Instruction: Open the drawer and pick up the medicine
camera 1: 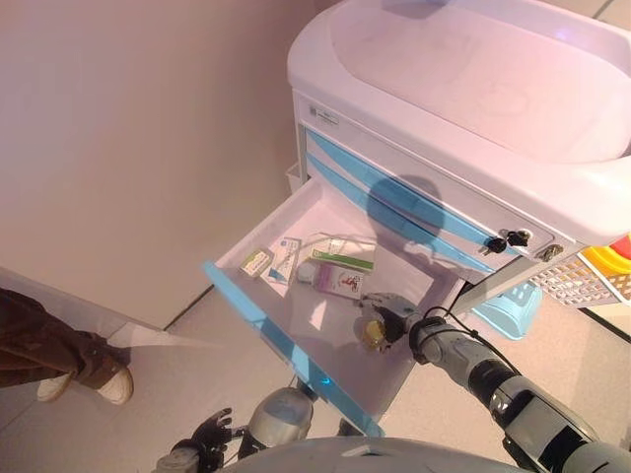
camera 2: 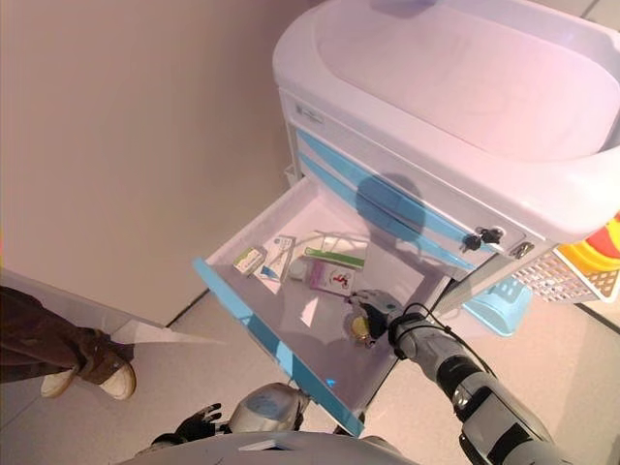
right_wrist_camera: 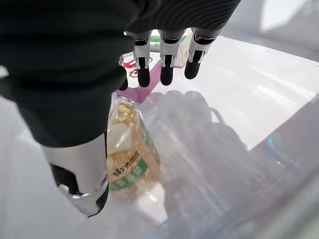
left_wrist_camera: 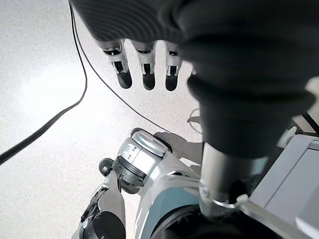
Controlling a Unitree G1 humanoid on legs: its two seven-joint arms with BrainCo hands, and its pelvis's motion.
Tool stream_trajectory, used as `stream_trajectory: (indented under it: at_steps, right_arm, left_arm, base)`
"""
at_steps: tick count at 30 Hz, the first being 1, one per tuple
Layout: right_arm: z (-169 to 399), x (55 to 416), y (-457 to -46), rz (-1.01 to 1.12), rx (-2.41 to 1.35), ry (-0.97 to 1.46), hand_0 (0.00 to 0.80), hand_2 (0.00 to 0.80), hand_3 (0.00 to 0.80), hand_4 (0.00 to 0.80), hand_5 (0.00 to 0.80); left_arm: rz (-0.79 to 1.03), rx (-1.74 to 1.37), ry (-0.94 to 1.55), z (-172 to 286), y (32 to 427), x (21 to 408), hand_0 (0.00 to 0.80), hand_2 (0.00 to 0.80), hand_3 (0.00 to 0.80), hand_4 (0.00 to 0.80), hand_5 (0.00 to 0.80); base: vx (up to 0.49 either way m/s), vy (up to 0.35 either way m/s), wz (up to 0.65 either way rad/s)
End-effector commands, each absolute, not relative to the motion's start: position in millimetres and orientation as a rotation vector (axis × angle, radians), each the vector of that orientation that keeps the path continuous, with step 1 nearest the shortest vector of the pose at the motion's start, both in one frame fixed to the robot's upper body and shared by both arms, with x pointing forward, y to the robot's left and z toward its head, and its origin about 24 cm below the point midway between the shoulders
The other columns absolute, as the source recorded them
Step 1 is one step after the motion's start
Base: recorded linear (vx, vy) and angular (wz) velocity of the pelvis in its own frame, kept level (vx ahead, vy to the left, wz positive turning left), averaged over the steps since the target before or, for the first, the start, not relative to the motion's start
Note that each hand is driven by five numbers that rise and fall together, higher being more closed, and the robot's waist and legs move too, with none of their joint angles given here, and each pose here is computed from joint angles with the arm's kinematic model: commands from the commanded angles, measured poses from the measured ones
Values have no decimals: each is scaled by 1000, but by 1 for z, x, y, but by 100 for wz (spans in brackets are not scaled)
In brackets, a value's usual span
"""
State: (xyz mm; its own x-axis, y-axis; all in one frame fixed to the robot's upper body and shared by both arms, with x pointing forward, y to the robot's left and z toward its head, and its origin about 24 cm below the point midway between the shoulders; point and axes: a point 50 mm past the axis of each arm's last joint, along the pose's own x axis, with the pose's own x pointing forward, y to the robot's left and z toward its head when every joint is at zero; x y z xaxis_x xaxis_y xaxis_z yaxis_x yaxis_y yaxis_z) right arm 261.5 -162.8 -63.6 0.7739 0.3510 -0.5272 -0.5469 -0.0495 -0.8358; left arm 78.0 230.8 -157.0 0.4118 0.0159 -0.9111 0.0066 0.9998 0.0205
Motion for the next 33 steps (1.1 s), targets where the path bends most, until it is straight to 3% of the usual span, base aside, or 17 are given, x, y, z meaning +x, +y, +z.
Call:
stream_trajectory:
  at_steps: [1,33]
  right_arm:
    - [-51,275,-148,719,-1434,95,0,0,0,0,0]
    - [-56,265,-139,828,-1392,107,0,0,0,0,0]
  left_arm:
    - [-44,52,1129,-155,232,84,0,0,0,0,0]
    - [-53,69,1115,-153,233,87,0,0,0,0,0]
  base:
    - [0,0,0]
    - [0,0,0]
